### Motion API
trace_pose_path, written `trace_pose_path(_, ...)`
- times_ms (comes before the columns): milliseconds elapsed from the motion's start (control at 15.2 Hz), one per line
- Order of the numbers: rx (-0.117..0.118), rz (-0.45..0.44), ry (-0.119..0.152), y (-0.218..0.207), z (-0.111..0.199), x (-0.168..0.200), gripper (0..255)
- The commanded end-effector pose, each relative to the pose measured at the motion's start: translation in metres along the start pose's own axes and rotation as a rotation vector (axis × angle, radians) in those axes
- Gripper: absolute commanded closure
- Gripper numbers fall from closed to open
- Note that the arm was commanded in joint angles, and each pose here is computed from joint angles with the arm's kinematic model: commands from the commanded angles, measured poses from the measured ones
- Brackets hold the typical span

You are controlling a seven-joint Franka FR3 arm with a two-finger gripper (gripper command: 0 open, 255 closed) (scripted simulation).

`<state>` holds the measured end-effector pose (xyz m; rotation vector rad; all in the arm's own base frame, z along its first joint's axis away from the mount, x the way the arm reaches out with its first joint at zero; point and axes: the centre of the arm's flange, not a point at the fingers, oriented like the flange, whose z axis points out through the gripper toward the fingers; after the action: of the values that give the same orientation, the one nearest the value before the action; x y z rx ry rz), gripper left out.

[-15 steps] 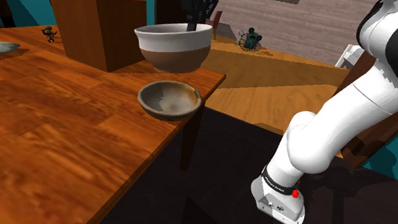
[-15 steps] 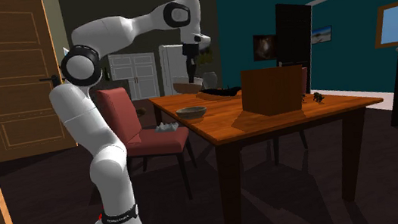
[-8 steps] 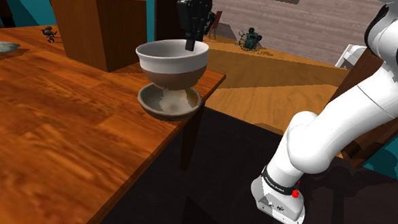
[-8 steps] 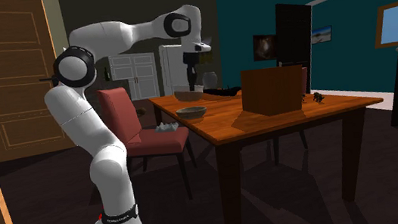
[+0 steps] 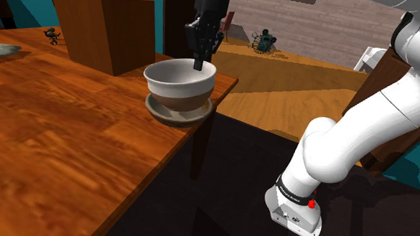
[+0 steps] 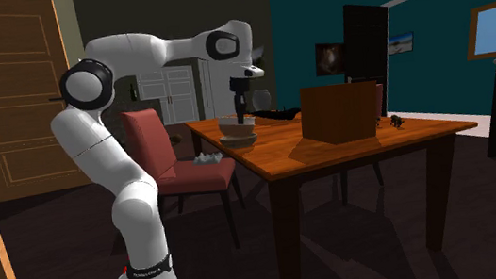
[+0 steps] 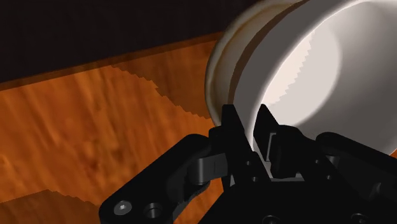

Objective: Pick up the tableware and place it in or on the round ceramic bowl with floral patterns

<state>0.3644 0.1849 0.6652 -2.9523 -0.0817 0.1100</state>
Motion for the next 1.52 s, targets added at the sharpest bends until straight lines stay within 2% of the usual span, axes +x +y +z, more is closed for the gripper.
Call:
trace_pose_path(0,0.0,0.0,0.001,0.001,0.006,-0.001,255)
trace_pose_path(396,0.0,0.0,0.001,0.001,0.006,-0.001,255)
trace_pose_path(462,0.0,0.0,0.001,0.001,0.006,-0.001,0)
trace_pose_path(792,0.0,0.0,0.001,0.001,0.006,-0.001,0)
trace_pose_path(1056,0.0,0.0,0.001,0.001,-0.044,-0.001,0)
trace_pose_path(1452,0.0,0.0,0.001,0.001,-0.044,-0.001,0)
